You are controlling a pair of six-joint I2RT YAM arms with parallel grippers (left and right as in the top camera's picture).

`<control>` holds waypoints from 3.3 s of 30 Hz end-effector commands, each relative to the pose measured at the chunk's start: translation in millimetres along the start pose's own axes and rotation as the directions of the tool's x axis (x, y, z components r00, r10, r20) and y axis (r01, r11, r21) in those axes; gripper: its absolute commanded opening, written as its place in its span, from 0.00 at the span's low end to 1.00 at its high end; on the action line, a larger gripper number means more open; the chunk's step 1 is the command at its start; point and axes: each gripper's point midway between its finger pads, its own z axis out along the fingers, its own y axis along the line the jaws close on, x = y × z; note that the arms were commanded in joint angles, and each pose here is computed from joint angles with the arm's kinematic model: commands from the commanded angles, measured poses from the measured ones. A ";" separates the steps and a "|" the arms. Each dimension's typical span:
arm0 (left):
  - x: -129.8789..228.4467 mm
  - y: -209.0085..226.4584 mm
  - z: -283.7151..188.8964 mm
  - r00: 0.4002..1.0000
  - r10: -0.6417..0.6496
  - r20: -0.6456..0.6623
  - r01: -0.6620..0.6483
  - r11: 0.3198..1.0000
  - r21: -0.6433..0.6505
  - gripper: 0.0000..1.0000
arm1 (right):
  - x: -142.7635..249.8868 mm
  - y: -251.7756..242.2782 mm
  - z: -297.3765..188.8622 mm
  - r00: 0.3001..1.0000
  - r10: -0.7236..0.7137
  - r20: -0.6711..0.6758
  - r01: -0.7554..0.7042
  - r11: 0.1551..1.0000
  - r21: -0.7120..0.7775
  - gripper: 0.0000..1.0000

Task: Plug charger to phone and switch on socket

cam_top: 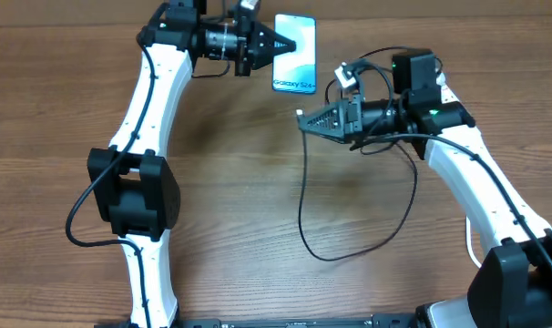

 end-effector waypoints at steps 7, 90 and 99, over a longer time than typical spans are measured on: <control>11.6 -24.9 7.3 0.999 0.013 -0.035 -0.012 0.999 0.032 0.04 | -19.4 12.7 8.0 0.997 0.032 0.072 -0.035 0.999 0.034 0.04; 11.6 -25.2 -9.2 0.999 0.038 -0.038 -0.036 0.997 0.061 0.04 | -28.4 27.3 2.5 0.996 0.050 0.078 -0.048 0.998 -0.032 0.04; 12.4 -25.9 -9.4 0.998 0.040 -0.042 -0.038 0.997 0.066 0.04 | -30.0 25.7 2.4 0.995 0.051 0.087 -0.049 0.998 -0.024 0.04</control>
